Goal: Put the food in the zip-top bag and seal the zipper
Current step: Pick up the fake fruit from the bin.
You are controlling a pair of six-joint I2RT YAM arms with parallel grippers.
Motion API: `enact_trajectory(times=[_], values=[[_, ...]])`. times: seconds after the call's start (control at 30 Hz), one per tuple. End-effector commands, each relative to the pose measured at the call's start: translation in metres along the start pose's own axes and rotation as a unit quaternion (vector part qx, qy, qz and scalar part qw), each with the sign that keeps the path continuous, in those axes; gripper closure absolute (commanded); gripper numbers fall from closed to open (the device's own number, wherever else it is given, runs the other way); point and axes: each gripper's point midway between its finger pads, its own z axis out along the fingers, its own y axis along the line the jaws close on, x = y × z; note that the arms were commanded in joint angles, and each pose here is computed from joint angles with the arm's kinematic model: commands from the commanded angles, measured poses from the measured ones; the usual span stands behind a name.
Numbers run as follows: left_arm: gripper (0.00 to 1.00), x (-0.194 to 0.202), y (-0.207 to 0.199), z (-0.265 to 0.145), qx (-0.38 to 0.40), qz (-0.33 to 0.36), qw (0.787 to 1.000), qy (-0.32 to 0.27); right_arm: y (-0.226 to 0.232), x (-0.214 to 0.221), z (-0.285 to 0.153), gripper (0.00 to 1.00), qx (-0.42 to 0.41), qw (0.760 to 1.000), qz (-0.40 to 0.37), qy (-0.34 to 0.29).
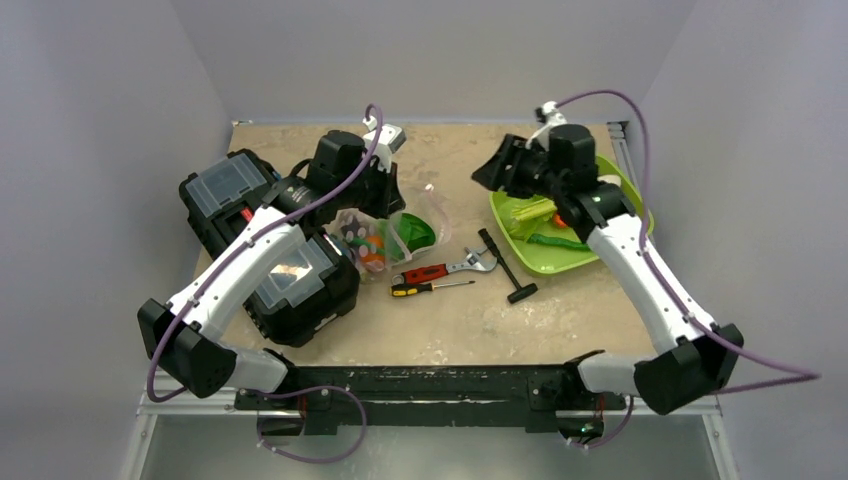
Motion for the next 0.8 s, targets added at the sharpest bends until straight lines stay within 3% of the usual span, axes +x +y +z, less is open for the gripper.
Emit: enact_trajectory(times=[0.0,0.17,0.3,0.43,0.6,0.77], values=[[1.0,-0.017,-0.005,-0.008,0.005,0.012,0.999,-0.03,-0.056,-0.036,-0.029,0.44,0.097,0.99,0.001,-0.1],[1.0,-0.016,-0.004,-0.007,0.004,0.011,1.0,-0.027,-0.128,-0.038,-0.047,0.36,0.195,0.96,0.068,-0.187],[1.0,-0.016,-0.006,-0.007,0.008,0.009,1.0,-0.027,-0.187,-0.032,-0.065,0.35,0.258,0.918,0.157,-0.256],[1.0,-0.016,-0.006,-0.008,0.008,0.009,1.0,-0.027,-0.239,-0.025,-0.08,0.26,0.287,0.877,0.241,-0.302],[1.0,-0.018,-0.008,-0.011,0.014,0.01,0.999,-0.031,-0.289,-0.018,-0.087,0.12,0.339,0.839,0.298,-0.304],[1.0,-0.018,-0.009,-0.012,0.014,0.011,0.999,-0.033,-0.334,-0.011,-0.084,0.06,0.391,0.806,0.346,-0.28]])
